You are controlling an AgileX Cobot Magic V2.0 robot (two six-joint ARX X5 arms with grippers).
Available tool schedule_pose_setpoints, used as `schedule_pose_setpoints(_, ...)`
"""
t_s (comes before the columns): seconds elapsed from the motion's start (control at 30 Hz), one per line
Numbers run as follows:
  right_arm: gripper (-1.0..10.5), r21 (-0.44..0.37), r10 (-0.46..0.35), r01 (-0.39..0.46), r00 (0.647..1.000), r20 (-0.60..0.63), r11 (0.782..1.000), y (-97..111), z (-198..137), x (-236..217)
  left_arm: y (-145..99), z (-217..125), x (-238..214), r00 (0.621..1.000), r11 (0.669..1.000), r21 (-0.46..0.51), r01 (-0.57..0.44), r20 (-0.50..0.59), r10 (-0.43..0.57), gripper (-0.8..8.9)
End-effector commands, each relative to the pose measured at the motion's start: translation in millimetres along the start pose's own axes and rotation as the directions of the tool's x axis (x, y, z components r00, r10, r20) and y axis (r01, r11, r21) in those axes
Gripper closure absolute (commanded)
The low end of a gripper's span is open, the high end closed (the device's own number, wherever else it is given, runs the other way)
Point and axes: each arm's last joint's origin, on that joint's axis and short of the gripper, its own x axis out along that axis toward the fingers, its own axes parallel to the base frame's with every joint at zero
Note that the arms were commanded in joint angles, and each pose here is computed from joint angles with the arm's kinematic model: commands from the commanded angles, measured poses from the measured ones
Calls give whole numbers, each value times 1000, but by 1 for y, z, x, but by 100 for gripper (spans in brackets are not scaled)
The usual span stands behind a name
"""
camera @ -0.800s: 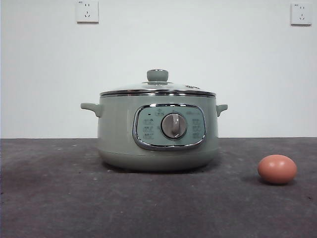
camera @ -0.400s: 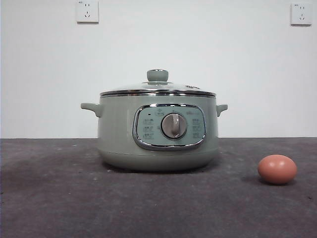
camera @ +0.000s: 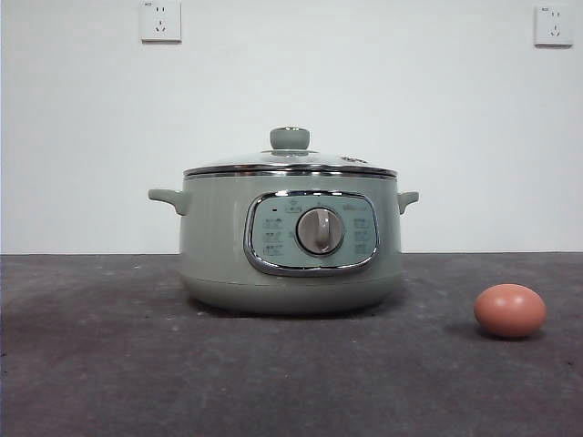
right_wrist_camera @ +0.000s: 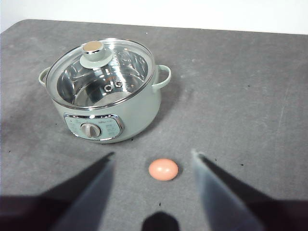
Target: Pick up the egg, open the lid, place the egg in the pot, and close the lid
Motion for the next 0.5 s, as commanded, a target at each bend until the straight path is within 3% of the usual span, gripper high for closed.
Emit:
schedule_pose_setpoints(0.03, 402, -6, 2, -2, 1000, 5, 1000, 0, 1, -1, -1, 2, 0, 1000, 1000, 16, 19, 3, -19, 175)
schedule_pose_setpoints(0.5, 403, 0, 4, -4, 1000, -12, 1000, -1, 2, 3, 5, 15, 17, 997, 997, 17, 79, -20, -78, 187)
